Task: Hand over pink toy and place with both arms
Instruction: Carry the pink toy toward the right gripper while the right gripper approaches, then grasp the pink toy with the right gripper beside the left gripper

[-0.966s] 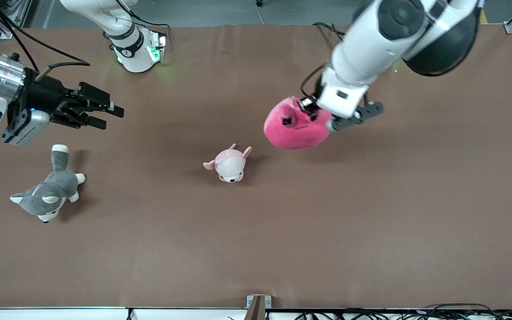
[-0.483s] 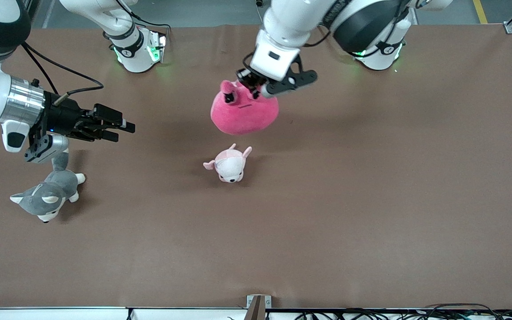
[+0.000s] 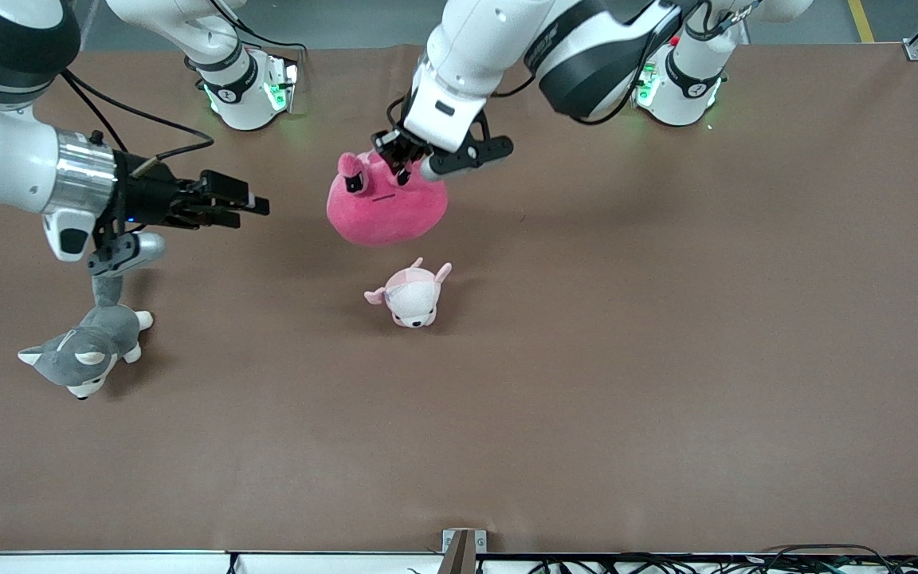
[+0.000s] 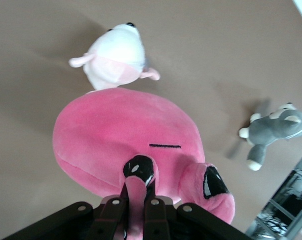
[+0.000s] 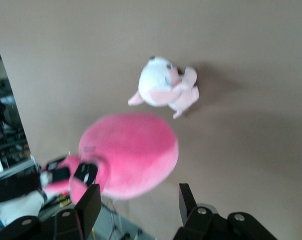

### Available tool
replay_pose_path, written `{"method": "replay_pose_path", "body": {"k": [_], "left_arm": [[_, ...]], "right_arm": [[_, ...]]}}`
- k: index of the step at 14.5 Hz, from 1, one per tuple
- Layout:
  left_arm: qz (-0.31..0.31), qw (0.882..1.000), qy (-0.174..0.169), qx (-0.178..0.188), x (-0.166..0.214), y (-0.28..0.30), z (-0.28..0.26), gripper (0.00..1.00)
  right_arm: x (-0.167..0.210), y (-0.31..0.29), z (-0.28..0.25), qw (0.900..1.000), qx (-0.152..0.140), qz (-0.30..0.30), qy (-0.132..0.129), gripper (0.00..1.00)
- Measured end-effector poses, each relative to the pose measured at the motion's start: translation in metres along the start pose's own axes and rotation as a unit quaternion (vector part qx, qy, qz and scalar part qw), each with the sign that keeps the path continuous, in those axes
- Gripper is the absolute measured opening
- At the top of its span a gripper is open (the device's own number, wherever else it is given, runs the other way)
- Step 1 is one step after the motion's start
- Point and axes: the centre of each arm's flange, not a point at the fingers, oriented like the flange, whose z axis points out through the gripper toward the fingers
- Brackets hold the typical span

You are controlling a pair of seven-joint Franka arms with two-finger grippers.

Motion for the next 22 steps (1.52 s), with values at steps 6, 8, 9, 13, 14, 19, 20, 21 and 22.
{"method": "replay_pose_path", "body": {"k": [6, 8, 9, 13, 14, 19, 20, 21, 22], "left_arm": [[-0.006, 1.0, -0.002, -0.023, 0.009, 0.006, 0.01, 0.11], [-0.006, 1.0, -0.002, -0.023, 0.009, 0.006, 0.01, 0.1], [-0.006, 1.0, -0.003, -0.023, 0.008, 0.006, 0.01, 0.1], [-0.005, 1.0, -0.002, -0.022, 0.006, 0.006, 0.01, 0.1], [-0.005, 1.0, -0.003, -0.022, 0.006, 0.006, 0.011, 0.1], [-0.008, 1.0, -0.003, -0.023, 0.005, 0.007, 0.01, 0.1], [-0.008, 1.0, -0.002, -0.023, 0.005, 0.007, 0.01, 0.1], [-0.008, 1.0, -0.002, -0.024, 0.005, 0.007, 0.009, 0.1], [-0.008, 1.0, -0.002, -0.024, 0.005, 0.007, 0.009, 0.1]], "right_arm": [[-0.004, -0.015, 0.012, 1.0, -0.004, -0.012, -0.016, 0.7], [-0.003, -0.03, 0.02, 1.0, -0.006, -0.024, -0.005, 0.7], [-0.003, -0.038, 0.025, 1.0, -0.007, -0.03, 0.001, 0.7], [0.0, -0.064, 0.053, 0.999, -0.012, -0.049, 0.004, 0.7], [0.002, -0.066, 0.06, 0.999, -0.015, -0.051, 0.0, 0.7], [0.011, -0.06, 0.08, 0.998, -0.048, -0.051, -0.006, 0.7], [0.012, -0.06, 0.082, 0.997, -0.051, -0.051, -0.008, 0.7], [0.012, -0.061, 0.084, 0.997, -0.053, -0.052, -0.009, 0.69], [0.011, -0.063, 0.086, 0.997, -0.053, -0.054, -0.01, 0.69]]}}
